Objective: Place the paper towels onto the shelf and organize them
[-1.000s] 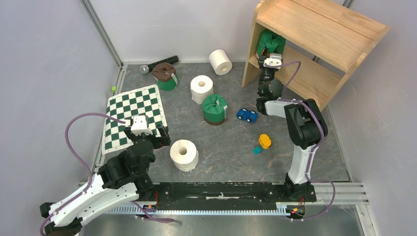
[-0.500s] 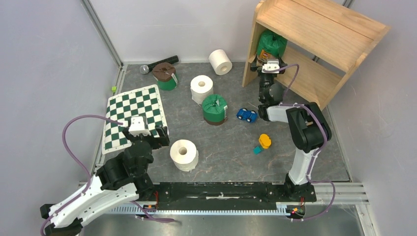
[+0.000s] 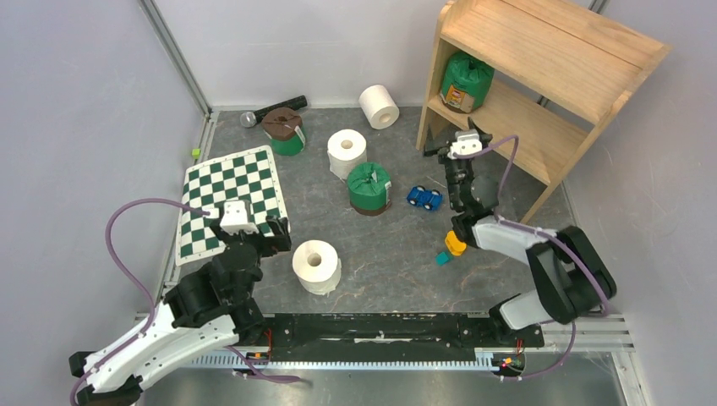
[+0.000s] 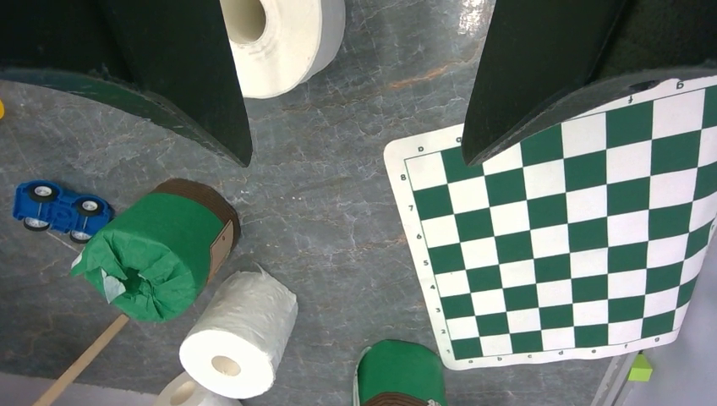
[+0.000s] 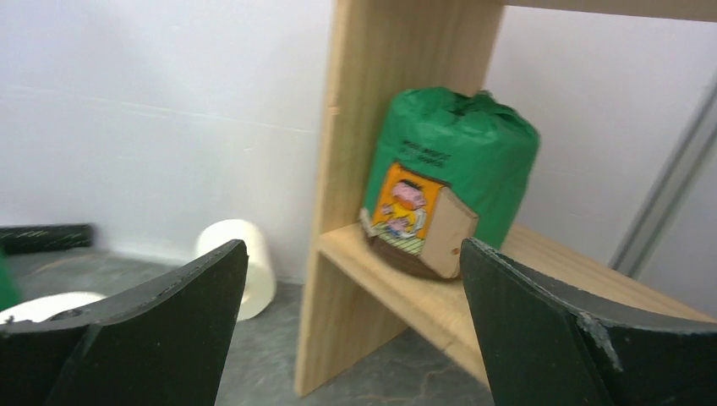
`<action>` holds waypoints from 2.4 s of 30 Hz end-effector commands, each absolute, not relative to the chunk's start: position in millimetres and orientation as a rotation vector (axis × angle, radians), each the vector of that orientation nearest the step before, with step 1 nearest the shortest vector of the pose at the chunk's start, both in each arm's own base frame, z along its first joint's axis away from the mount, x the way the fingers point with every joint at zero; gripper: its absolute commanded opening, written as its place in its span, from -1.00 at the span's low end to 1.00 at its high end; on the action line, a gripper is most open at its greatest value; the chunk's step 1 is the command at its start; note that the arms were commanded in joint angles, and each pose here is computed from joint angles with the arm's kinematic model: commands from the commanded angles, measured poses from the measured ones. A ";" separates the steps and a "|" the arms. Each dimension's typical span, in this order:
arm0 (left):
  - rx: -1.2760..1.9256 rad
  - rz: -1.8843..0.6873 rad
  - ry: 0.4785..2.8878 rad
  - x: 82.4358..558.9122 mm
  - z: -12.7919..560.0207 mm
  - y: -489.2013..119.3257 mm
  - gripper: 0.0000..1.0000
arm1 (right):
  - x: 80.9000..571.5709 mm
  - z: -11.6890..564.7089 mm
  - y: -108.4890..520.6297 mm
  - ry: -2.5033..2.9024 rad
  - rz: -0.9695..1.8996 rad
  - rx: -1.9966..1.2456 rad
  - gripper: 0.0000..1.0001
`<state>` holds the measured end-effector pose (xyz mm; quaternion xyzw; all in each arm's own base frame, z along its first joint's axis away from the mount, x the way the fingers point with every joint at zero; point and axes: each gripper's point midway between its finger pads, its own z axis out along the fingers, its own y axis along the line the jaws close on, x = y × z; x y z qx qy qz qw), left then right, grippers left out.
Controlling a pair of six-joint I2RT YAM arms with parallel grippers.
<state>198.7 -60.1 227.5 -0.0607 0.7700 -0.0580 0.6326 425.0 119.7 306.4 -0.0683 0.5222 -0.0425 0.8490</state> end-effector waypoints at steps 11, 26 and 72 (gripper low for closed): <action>0.125 -0.191 1.888 219.5 239.6 -137.2 0.99 | 338.2 241.9 181.8 1.422 0.226 -0.358 0.96; 0.796 -0.200 2.112 329.0 230.5 -218.4 0.95 | 300.3 202.0 172.1 1.485 0.266 -0.457 0.96; 1.238 -0.419 2.356 383.3 142.8 -292.5 0.23 | 279.7 200.4 155.7 1.479 0.259 -0.449 0.96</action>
